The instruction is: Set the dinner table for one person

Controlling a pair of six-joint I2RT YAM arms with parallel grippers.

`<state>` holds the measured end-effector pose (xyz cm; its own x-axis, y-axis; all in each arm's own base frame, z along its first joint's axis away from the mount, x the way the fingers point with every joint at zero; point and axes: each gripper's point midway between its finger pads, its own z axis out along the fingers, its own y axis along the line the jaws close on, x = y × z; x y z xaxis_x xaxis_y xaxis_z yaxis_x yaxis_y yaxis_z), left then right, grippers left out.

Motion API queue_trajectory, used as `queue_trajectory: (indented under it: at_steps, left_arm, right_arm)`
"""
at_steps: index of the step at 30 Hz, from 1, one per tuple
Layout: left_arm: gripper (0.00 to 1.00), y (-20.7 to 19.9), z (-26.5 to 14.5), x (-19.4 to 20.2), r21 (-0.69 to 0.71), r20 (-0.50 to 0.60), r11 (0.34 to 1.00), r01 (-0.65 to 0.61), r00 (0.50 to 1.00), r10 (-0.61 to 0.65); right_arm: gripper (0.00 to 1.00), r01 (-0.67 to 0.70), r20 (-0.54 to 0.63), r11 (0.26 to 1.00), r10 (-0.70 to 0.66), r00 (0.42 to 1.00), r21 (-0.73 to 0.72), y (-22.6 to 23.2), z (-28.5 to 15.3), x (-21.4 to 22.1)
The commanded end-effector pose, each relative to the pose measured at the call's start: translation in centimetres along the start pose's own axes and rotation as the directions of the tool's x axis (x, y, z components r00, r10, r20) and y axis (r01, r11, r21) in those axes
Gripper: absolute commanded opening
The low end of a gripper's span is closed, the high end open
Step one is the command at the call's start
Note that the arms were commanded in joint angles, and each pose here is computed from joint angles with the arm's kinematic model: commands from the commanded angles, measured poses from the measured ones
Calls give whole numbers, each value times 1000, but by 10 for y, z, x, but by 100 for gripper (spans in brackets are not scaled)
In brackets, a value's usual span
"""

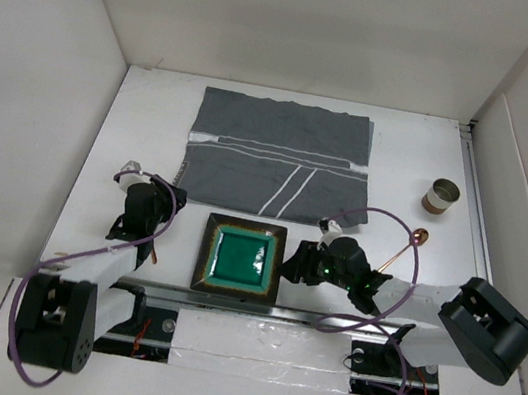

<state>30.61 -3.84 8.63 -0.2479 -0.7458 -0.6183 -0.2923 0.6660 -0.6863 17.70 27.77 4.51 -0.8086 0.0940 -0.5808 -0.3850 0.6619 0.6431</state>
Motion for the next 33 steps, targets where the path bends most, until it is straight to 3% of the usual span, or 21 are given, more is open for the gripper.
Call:
queue_trajectory:
  at_steps: [1, 3, 6, 12, 15, 18, 22, 26, 33]
  left_arm:
    - [43, -9, 17, -6, -4, -3, 1000, -20, 1000, 20]
    - [48, -6, 20, -8, -30, 9, 999, -15, 1000, 15]
    - [47, 0, 21, -13, -65, 38, 998, -1, 999, 4]
    - [44, 1, 35, -15, -97, 36, 995, 16, 999, -12]
    - [37, 1, 41, -14, -97, 39, 995, 28, 999, -24]
    - [26, 7, 46, -9, -126, 17, 992, 18, 1000, -16]
    - [0, 18, 50, -2, -164, -3, 986, 13, 1000, -14]
    - [0, 25, 43, 10, -174, -47, 985, -4, 999, -4]
    - [0, 26, 32, 8, -164, -36, 986, -6, 999, 0]
  right_arm:
    - [62, -42, 82, 993, 51, 995, -113, 27, 10, -17]
    - [62, -61, 78, 991, 71, 994, -117, 25, 13, -15]
    - [62, -71, 61, 989, 80, 995, -132, 23, 18, -8]
    - [51, -95, 17, 985, 98, 995, -144, 18, 27, 6]
    - [48, -112, 9, 982, 114, 993, -155, 17, 29, 7]
    - [39, -126, 28, 978, 132, 991, -166, 17, 29, 3]
    - [18, -136, 51, 975, 147, 988, -174, 11, 26, -8]
    - [4, -136, 77, 976, 150, 986, -171, -3, 19, -21]
    - [0, -53, 33, 987, 58, 998, -155, -7, 15, -35]
